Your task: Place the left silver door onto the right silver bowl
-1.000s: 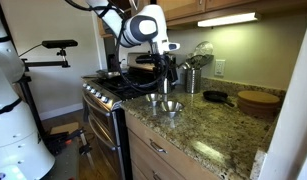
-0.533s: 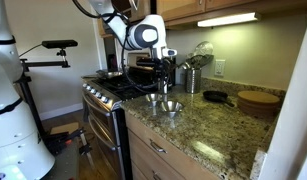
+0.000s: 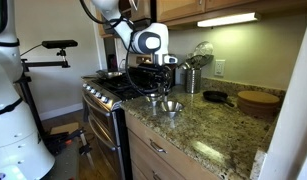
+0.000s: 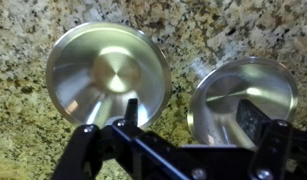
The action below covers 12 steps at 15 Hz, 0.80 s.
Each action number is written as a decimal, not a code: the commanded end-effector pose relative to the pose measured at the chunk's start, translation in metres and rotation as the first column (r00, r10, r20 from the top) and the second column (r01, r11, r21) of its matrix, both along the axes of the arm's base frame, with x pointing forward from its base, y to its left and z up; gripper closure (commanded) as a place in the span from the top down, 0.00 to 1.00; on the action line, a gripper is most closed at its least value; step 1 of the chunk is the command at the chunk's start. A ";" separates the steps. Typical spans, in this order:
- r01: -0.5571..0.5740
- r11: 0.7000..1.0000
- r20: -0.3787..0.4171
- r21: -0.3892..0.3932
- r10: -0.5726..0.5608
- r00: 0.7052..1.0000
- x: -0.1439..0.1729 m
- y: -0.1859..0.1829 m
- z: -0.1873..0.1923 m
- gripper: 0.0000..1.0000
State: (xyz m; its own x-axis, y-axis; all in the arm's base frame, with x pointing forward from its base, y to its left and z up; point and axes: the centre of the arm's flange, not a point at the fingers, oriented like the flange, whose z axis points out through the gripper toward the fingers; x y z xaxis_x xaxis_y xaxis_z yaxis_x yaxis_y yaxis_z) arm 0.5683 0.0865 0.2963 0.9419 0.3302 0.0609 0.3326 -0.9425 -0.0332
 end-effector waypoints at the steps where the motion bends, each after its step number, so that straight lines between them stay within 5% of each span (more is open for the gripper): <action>1: -0.030 0.999 -0.044 0.029 0.031 0.999 0.013 0.004 -0.006 1.00; 12: -0.078 0.994 -0.116 0.081 0.087 0.989 0.027 0.027 -0.021 1.00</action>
